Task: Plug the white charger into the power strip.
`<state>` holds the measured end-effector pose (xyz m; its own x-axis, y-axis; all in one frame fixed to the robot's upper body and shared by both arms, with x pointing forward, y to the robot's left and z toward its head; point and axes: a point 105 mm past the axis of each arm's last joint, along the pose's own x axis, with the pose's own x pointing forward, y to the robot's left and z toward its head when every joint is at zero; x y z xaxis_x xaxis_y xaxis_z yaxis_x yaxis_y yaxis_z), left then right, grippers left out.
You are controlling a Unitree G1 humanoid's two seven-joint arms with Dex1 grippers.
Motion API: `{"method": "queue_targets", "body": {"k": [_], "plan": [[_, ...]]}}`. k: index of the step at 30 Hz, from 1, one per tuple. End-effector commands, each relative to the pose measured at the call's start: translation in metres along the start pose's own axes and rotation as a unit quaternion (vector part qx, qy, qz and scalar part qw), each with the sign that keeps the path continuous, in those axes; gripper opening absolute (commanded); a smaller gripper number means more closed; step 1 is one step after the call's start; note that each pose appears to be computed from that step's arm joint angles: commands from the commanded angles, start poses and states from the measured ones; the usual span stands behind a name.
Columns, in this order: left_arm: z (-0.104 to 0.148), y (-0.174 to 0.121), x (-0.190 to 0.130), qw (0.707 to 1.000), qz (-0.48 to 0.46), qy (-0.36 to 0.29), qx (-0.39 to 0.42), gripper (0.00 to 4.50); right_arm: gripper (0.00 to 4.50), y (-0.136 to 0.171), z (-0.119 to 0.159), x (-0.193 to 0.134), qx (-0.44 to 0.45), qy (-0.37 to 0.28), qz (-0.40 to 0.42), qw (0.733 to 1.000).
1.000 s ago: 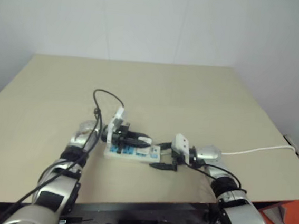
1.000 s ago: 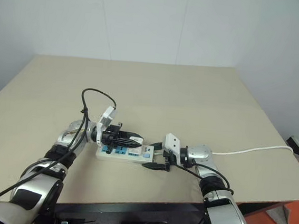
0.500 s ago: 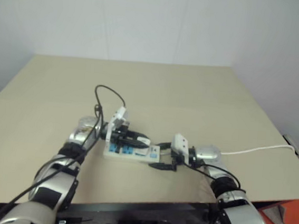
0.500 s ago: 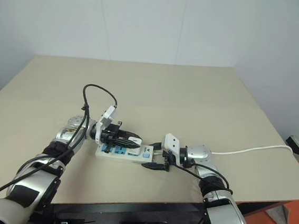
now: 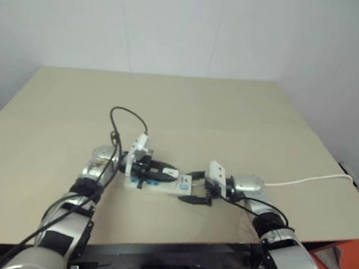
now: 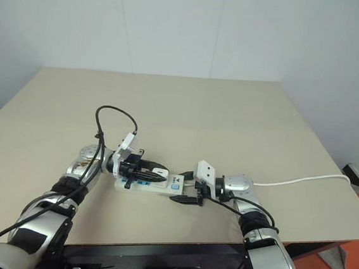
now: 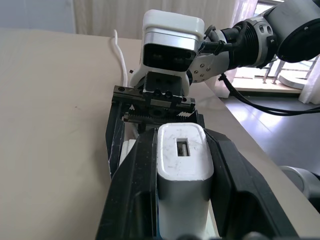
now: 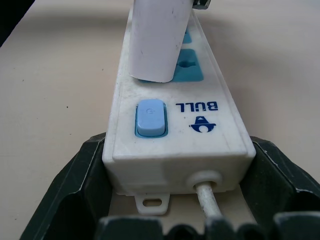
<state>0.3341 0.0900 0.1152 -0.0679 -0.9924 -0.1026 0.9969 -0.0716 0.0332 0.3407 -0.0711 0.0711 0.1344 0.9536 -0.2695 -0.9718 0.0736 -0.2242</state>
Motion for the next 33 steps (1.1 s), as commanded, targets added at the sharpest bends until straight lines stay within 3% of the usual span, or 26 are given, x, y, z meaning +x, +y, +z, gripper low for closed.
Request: {"method": "queue_targets", "body": {"k": [1,12,23,33], "plan": [[-0.032,-0.008,-0.012,0.998,0.011,0.051,-0.039,1.02,3.42,0.006,-0.021,-0.003,0.019,0.040,-0.006,0.999],[-0.061,-0.005,-0.015,0.992,0.055,0.104,-0.054,1.02,3.42,0.006,-0.021,-0.004,0.020,0.040,-0.009,0.999],[-0.058,-0.003,-0.016,0.992,0.069,0.080,-0.071,1.02,3.42,0.006,-0.022,-0.003,0.019,0.043,-0.011,0.999],[-0.040,0.002,-0.025,0.995,0.081,0.041,-0.032,4.15,3.42,0.005,-0.022,-0.004,0.022,0.045,-0.010,0.999]]}}
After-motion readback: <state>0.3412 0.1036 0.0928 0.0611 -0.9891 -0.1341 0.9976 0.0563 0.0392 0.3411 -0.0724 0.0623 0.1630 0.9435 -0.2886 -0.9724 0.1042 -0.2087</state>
